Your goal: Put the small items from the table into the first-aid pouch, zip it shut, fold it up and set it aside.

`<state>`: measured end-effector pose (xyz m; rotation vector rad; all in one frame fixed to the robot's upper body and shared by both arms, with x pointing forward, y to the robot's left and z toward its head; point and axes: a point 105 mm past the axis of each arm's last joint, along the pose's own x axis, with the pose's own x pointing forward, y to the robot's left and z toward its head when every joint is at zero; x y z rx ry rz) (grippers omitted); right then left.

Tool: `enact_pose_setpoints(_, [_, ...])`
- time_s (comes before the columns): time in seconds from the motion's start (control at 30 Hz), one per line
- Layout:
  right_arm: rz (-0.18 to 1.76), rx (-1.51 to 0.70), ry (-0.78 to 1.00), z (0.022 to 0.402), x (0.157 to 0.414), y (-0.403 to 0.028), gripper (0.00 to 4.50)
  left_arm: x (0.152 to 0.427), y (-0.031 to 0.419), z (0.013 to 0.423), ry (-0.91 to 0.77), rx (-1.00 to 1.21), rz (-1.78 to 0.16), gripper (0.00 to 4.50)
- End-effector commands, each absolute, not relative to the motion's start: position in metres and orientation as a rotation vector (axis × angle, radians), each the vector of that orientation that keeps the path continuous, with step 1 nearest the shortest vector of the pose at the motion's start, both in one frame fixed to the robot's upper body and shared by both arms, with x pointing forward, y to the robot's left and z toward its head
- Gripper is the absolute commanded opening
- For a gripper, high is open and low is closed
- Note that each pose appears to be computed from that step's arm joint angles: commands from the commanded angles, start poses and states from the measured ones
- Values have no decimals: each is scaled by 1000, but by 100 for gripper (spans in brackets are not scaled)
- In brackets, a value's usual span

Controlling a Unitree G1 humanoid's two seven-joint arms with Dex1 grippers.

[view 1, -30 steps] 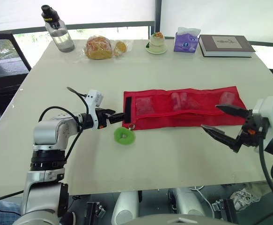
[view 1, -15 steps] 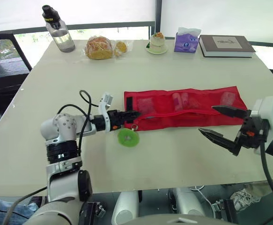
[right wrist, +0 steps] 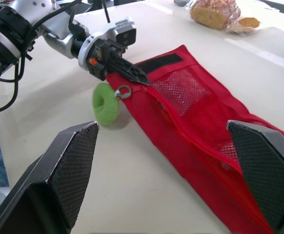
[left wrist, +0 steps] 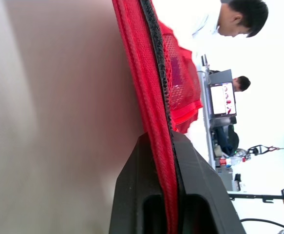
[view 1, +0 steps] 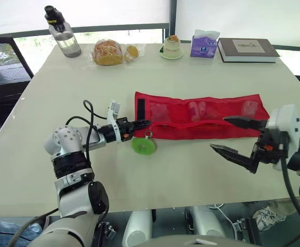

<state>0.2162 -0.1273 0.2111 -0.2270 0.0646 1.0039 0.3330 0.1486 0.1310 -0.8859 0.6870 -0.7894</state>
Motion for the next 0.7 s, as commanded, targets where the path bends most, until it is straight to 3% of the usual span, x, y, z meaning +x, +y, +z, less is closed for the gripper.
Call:
enact_pose_setpoints(0.03, [1033, -241, 21, 217, 217, -116, 450, 333, 148, 145, 639, -893, -831, 19])
enact_pose_setpoints(0.37, [1134, -102, 67, 189, 239, -56, 450, 332, 126, 131, 705, -872, -843, 19])
enact_pose_setpoints(0.7, [1297, -226, 165, 145, 256, -18, 450, 336, 94, 111, 768, -855, -855, 19])
